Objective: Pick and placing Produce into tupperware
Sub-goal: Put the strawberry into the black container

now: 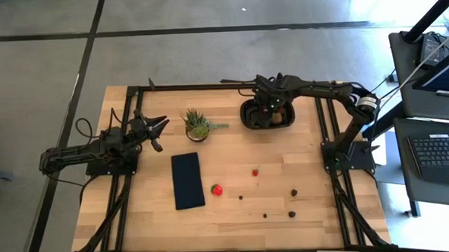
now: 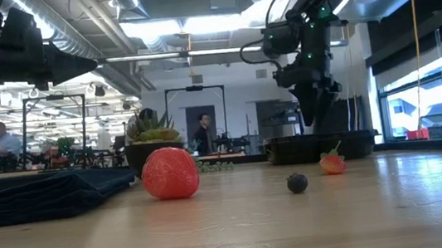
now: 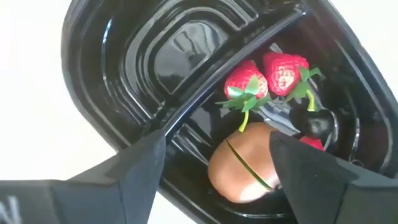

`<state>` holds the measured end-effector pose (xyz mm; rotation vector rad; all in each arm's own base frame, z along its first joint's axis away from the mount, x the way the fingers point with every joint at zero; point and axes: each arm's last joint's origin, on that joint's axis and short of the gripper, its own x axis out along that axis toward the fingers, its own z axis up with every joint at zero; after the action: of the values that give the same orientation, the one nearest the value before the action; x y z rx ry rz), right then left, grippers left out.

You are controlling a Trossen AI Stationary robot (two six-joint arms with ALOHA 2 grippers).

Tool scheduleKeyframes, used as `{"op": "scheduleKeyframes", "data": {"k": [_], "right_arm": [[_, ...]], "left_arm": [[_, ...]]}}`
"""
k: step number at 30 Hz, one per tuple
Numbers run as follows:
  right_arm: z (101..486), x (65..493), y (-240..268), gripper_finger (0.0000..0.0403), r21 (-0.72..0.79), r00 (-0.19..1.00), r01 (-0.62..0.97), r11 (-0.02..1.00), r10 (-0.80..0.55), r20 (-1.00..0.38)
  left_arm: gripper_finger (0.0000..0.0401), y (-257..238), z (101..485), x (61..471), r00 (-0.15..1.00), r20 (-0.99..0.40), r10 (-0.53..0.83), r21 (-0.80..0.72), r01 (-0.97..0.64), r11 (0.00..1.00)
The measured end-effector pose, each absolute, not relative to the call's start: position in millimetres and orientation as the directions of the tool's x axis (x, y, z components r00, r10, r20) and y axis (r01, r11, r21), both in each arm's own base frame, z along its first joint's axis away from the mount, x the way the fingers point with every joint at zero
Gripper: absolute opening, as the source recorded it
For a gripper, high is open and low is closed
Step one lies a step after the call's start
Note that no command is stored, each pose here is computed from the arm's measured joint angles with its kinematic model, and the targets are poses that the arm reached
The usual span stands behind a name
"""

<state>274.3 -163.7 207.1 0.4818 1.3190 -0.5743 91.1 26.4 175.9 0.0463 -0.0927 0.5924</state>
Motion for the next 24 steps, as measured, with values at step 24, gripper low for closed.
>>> {"op": "scheduleKeyframes", "data": {"k": [24], "right_arm": [[251, 305, -45, 0.0289, 0.007, 0.377, 0.211, 0.977, -0.075, -0.923]], "left_arm": [[0.0034, 26, 176, 91, 0.826, 0.101, 0.555, 0.017, -0.559, 0.829]]}}
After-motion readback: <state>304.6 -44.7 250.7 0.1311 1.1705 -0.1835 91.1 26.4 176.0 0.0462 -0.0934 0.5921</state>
